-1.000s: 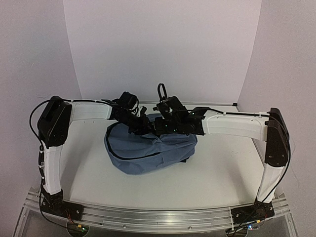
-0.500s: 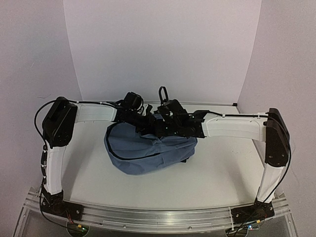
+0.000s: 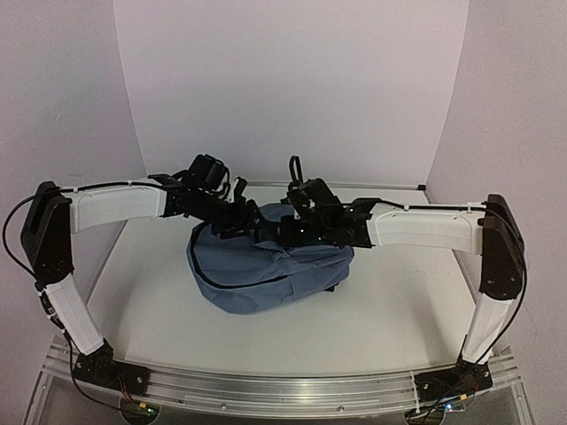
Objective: Pack the student bag
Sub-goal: Place the stationery in the student bag, then zip the student bag at the center of the board.
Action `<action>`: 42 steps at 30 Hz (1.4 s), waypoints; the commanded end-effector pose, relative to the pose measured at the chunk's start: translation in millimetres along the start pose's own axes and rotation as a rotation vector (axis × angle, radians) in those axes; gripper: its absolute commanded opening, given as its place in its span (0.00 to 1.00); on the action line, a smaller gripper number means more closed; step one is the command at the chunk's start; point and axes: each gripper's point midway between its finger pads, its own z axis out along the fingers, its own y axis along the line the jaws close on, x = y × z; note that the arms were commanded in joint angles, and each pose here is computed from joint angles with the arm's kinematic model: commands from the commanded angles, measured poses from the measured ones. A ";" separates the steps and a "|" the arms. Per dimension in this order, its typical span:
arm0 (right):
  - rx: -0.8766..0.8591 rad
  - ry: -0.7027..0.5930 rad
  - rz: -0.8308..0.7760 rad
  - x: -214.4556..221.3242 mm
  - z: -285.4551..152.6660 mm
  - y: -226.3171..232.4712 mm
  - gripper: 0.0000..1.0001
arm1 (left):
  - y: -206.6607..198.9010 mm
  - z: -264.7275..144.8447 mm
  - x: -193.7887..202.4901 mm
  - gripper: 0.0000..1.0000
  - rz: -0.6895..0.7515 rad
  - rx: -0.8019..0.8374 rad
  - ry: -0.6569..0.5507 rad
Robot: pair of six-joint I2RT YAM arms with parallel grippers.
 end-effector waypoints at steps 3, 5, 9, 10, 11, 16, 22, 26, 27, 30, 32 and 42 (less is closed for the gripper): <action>-0.147 0.041 -0.050 12.5 -19.4 35.6 0.00 | 19.2 -45.1 -9.5 0.70 -0.021 -0.129 -0.098; -0.168 0.069 -0.065 24.9 -19.5 42.3 0.00 | 27.5 -50.6 -14.8 0.72 -0.054 -0.148 -0.108; -0.194 0.119 -0.083 50.0 -19.1 54.5 0.00 | 25.2 -49.6 -23.0 0.74 -0.082 -0.115 -0.110; -0.197 0.127 -0.084 54.8 -19.4 56.4 0.00 | 24.2 -47.1 -24.5 0.74 -0.083 -0.108 -0.108; -0.198 0.135 -0.085 58.9 -19.3 57.1 0.00 | 24.5 -44.6 -25.9 0.74 -0.082 -0.108 -0.106; -0.198 0.136 -0.082 63.7 -22.2 58.3 0.00 | 40.7 -29.5 -33.0 0.73 -0.116 -0.105 -0.089; -0.222 0.128 -0.067 58.0 -30.0 62.3 0.22 | 38.9 -20.1 -44.8 0.71 -0.194 -0.010 -0.094; -0.236 0.046 -0.058 27.5 -57.0 64.0 0.55 | 44.5 -15.2 -48.6 0.71 -0.189 -0.026 -0.095; -0.220 0.024 -0.060 20.8 -62.2 60.6 0.63 | 46.5 -12.3 -48.0 0.71 -0.193 -0.029 -0.081; -0.132 -0.031 -0.062 5.1 -71.7 41.8 0.76 | 49.0 -0.9 -44.7 0.68 -0.208 -0.014 -0.041; -0.087 -0.036 -0.050 0.8 -70.6 26.0 0.77 | 48.7 4.9 -44.0 0.66 -0.218 0.004 -0.029; 0.021 -0.030 0.052 -6.2 -64.9 -43.8 0.79 | 54.6 25.9 -52.2 0.60 -0.218 0.004 -0.013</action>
